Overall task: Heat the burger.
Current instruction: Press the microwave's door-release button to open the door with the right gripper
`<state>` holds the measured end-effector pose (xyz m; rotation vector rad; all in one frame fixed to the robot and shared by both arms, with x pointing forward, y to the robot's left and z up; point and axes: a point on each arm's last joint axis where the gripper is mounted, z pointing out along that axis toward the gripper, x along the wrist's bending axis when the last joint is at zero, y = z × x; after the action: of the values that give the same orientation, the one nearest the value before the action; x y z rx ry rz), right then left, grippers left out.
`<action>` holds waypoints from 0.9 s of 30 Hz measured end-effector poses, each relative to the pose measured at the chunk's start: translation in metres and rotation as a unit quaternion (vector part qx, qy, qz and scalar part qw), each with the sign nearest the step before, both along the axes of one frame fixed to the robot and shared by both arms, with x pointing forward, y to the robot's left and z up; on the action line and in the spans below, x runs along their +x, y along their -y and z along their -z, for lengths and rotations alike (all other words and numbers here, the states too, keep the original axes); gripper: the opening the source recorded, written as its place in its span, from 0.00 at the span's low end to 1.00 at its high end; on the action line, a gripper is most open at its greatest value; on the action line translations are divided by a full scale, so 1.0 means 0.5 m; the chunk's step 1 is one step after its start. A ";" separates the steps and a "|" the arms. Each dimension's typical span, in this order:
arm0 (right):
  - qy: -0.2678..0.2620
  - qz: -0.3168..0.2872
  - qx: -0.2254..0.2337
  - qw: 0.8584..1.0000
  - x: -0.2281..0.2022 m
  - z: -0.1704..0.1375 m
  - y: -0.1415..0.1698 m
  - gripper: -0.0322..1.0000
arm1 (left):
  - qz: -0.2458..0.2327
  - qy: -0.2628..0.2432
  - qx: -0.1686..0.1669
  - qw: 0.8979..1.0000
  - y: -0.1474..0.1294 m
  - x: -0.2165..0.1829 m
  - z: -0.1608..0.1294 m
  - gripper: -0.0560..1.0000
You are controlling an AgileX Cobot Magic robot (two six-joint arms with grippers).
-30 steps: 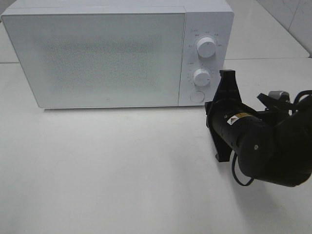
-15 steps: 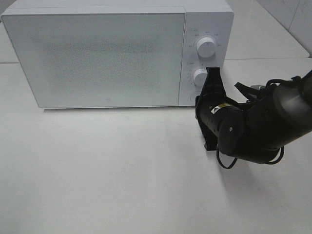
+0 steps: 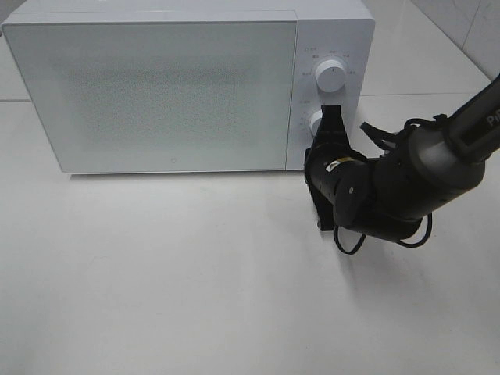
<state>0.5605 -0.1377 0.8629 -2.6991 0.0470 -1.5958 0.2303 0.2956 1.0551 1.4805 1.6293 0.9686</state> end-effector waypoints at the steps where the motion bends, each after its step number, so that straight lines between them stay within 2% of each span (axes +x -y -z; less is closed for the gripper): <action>1: 0.003 0.004 0.002 1.000 0.007 -0.002 0.003 0.03 | 0.000 0.000 0.000 1.000 0.000 0.000 0.000 0.99; 11: -0.004 0.017 0.001 1.000 0.021 0.001 0.021 0.03 | 0.000 0.000 0.000 1.000 0.000 0.000 0.000 0.99; 27: -0.015 0.006 -0.009 1.000 0.028 0.021 0.015 0.03 | 0.000 0.000 0.000 1.000 0.000 0.000 0.000 0.99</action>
<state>0.5745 -0.1450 0.8523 -2.7411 0.0483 -1.5662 0.2303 0.2956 1.0551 1.4805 1.6293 0.9686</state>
